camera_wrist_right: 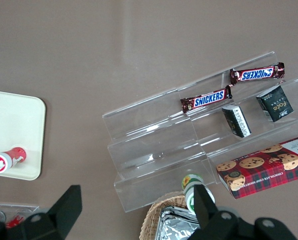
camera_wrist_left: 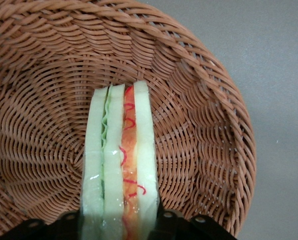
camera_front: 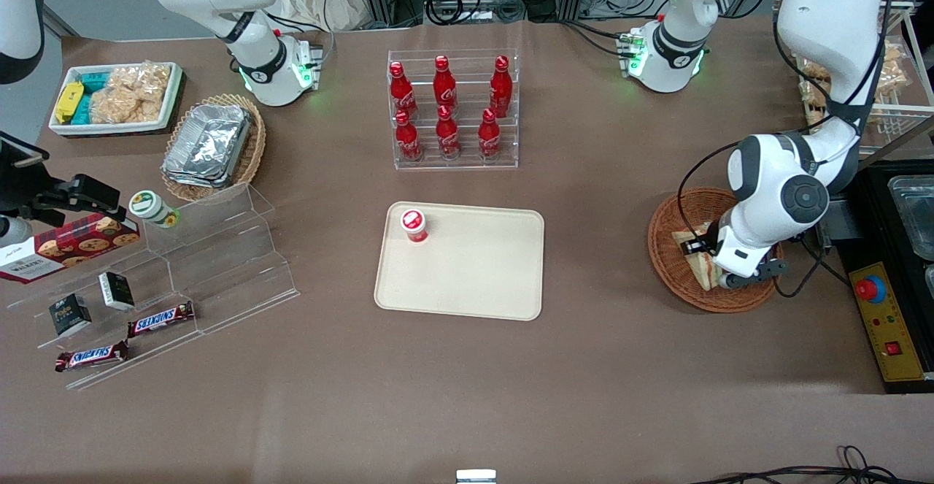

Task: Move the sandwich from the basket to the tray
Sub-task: 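Lower the left gripper and close it on the sandwich, then lift the sandwich out of the basket with the left gripper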

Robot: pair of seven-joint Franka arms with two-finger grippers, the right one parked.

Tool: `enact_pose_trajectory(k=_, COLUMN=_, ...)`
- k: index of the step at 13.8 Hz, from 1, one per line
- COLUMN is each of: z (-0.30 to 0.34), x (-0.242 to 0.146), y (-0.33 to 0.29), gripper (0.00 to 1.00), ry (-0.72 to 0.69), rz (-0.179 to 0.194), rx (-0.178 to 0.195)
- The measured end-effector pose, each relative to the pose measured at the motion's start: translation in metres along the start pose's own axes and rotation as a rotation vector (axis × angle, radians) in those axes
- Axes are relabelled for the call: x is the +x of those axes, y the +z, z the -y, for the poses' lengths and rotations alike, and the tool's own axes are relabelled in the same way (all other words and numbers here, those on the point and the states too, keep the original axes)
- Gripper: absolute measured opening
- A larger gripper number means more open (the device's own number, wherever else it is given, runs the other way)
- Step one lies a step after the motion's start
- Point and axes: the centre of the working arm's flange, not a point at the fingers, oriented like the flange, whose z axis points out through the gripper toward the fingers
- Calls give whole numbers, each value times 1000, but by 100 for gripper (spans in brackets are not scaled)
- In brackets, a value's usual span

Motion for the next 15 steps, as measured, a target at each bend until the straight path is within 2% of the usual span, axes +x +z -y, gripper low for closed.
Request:
enact_pose_trajectory(k=1, z=-1, x=2, y=-4, gripper=35, ry=-4, rz=-8, rx=-3)
enact_pose_trajectory(k=2, z=-2, x=7, y=-12, gripper=31, ry=-8, rz=-22, rx=-7)
enact_pose_trajectory(k=4, z=-6, x=18, y=-43, gripper=30, ry=-9, rz=-29, rx=-6)
enact_pose_trajectory(k=9, z=-28, x=34, y=-189, gripper=30, ry=17, rz=-1, rx=15)
enact_pose_trajectory(k=12, z=-52, x=15, y=-270, gripper=30, ry=64, rz=23, rx=27)
enact_pose_trajectory(k=15, z=-73, x=-21, y=-335, gripper=30, ry=109, rz=45, rx=44)
